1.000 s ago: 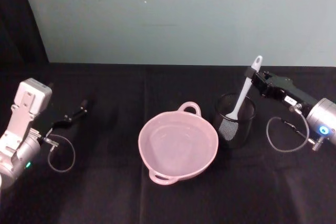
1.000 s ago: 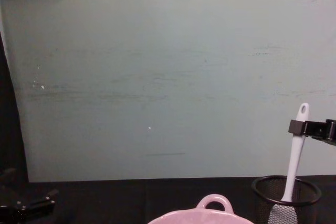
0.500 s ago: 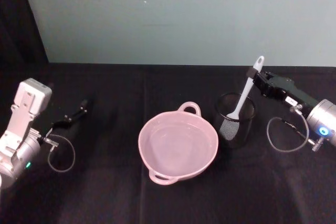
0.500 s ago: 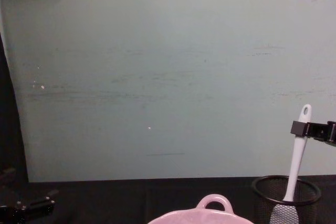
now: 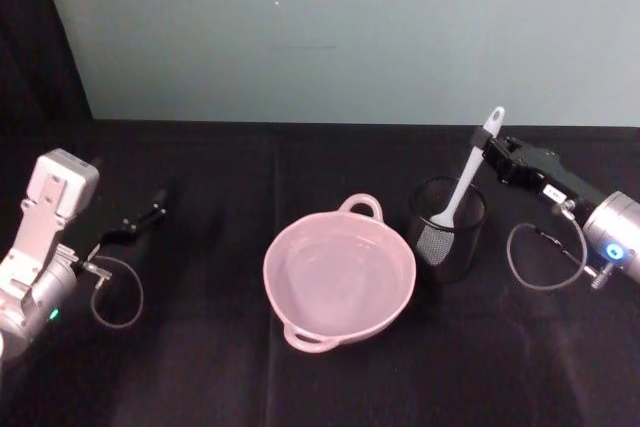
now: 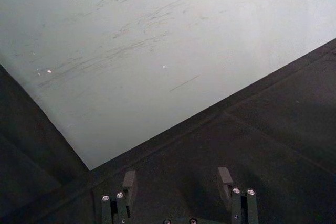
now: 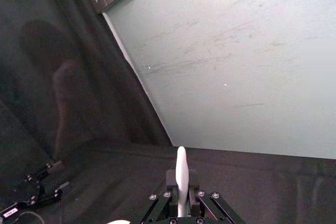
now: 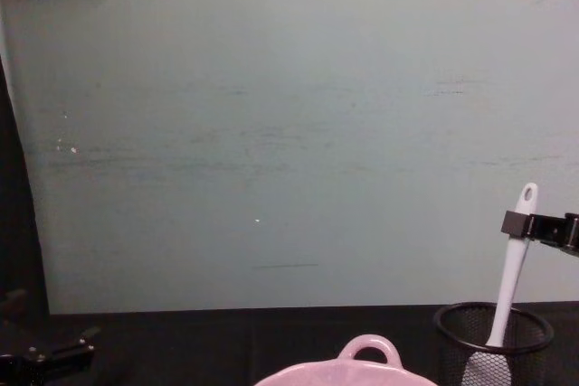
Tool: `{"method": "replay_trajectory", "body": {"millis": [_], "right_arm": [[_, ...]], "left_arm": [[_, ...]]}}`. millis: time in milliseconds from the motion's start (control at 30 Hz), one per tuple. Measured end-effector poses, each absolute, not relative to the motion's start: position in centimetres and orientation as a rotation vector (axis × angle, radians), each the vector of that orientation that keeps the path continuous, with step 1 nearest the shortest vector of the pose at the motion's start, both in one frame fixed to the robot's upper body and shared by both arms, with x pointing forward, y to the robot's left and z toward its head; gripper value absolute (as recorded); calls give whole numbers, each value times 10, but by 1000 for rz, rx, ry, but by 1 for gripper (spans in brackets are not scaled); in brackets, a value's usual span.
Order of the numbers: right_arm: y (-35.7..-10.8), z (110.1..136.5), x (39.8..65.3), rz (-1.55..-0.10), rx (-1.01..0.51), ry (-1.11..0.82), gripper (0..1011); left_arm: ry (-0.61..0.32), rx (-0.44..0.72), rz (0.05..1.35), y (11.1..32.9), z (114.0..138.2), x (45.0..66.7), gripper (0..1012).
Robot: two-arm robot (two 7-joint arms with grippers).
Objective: Use the one hand to pick up the spoon and stir the clear water in the bowl.
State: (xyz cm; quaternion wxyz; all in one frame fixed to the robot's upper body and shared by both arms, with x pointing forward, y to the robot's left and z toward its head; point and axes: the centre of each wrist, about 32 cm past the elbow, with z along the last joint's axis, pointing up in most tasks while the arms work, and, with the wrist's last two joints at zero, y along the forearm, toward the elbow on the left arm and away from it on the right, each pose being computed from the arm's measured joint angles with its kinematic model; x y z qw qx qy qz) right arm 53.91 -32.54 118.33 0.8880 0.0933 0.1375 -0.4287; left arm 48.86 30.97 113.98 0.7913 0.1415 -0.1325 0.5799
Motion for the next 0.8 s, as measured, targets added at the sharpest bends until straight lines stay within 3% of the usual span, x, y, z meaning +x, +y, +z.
{"method": "replay_trajectory", "body": {"millis": [800], "right_arm": [[-337, 1166, 545, -931, 199, 330, 114]], "left_arm": [[-285, 304, 1248, 310, 1140, 489, 1005]]}}
